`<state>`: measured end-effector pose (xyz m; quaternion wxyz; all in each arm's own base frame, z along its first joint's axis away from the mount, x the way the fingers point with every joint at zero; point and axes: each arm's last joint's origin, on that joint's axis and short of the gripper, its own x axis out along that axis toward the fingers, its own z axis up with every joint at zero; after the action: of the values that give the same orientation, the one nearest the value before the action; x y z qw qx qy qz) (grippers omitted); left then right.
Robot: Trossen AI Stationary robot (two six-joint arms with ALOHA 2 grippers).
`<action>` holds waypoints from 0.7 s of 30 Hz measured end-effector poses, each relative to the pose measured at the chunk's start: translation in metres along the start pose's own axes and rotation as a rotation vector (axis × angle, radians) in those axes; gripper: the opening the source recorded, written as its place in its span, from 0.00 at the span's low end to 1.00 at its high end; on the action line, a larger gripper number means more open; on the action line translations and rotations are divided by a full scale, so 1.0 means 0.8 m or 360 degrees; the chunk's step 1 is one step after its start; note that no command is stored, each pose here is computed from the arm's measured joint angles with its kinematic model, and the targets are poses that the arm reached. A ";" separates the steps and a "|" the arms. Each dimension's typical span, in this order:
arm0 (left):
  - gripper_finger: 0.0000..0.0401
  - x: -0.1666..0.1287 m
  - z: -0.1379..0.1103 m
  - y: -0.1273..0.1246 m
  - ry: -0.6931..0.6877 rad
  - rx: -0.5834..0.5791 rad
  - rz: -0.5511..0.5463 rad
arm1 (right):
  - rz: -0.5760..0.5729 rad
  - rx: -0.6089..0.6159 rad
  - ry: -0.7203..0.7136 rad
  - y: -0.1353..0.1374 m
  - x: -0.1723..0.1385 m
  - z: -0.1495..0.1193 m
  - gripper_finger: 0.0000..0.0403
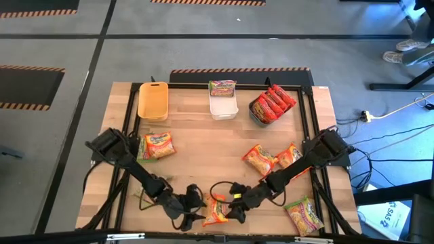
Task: Sort Maruchan noodles
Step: Put the green noodle pack into the white bin
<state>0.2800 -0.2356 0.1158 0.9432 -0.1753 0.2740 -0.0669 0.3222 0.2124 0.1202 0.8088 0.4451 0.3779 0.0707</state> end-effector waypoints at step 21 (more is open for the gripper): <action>0.56 -0.060 0.087 0.042 0.0144 0.0029 0.0394 | -0.0610 -0.0381 -0.0184 0.009 -0.097 0.067 0.73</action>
<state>0.2781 -0.1734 0.1825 0.9325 -0.1284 0.3353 0.0398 0.3052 0.1460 0.1848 0.8747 0.2696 0.3974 -0.0655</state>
